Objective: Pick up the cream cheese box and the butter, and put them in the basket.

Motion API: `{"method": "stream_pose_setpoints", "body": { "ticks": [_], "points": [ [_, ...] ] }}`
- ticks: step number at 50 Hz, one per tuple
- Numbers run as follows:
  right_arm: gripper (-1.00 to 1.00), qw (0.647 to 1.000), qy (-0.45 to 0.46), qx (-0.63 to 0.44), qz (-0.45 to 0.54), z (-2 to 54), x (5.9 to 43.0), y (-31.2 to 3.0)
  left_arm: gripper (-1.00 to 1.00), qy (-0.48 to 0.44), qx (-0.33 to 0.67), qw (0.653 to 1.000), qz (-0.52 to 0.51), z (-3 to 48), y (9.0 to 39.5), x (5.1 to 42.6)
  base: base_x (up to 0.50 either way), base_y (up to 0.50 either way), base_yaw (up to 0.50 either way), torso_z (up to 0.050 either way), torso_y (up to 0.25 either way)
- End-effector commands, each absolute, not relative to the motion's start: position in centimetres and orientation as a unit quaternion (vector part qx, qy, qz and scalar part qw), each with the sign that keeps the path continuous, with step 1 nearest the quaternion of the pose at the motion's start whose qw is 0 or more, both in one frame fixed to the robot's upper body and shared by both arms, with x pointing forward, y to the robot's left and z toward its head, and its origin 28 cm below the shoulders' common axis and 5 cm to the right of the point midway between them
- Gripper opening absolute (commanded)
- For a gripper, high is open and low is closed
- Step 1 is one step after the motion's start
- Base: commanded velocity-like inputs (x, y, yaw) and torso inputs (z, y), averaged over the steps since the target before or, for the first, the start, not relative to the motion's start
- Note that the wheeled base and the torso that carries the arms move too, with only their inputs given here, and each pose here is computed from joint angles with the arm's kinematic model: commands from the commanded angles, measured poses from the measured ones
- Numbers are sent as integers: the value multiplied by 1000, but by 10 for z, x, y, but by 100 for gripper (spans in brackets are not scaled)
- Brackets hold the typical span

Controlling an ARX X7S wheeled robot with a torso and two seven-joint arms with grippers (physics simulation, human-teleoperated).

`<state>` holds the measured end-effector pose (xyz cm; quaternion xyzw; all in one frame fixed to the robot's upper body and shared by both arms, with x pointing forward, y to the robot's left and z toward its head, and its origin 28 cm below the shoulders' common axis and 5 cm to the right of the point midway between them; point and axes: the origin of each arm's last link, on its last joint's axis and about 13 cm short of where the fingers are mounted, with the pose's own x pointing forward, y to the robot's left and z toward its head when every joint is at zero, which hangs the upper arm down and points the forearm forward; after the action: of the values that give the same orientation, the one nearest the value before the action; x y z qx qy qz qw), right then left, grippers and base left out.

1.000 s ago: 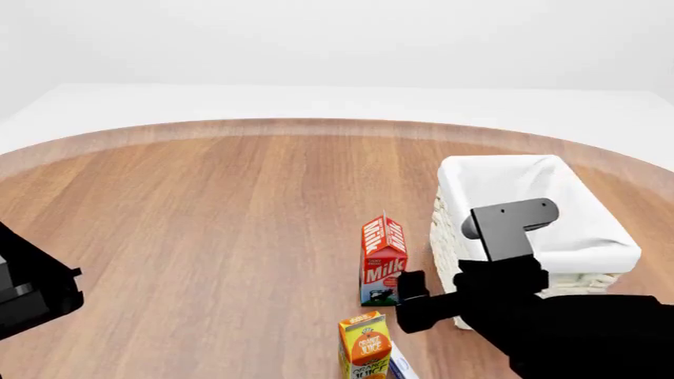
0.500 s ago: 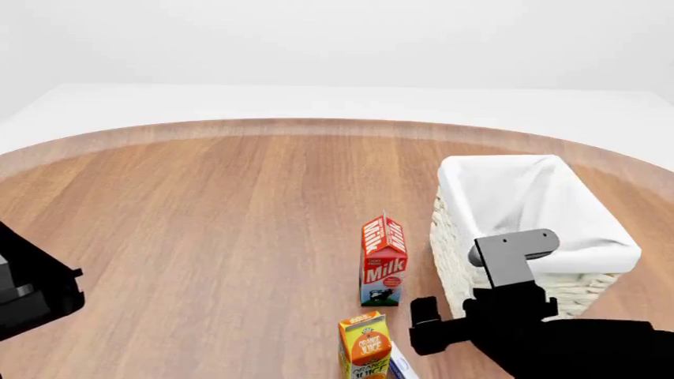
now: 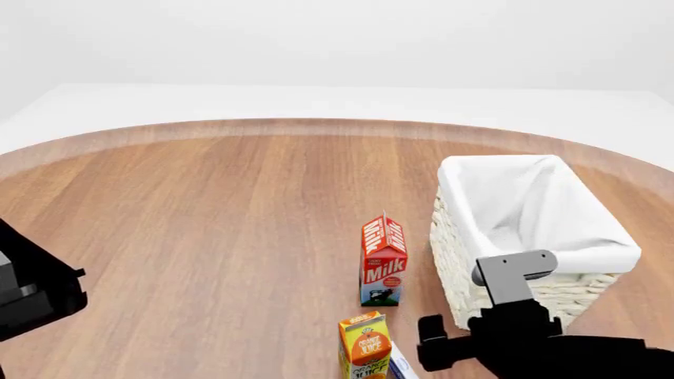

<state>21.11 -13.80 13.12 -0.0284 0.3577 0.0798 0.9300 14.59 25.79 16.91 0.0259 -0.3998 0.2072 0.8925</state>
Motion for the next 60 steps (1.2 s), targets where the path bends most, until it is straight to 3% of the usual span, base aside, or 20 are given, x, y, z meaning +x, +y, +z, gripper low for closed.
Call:
{"method": "stream_pose_setpoints", "body": {
  "ticks": [1,35,60],
  "points": [
    [100,931,355,-20,81,124,213,-138,100,-398,33,891,215,169,261,145,0,0,0,0,0],
    [100,917,389,-31,81,95,201,-140,100,-397,33,892,213,168,260,145,0,0,0,0,0],
    [100,915,369,-88,138,90,196,-127,100,-394,32,894,212,165,260,146,0,0,0,0,0]
  ]
}}
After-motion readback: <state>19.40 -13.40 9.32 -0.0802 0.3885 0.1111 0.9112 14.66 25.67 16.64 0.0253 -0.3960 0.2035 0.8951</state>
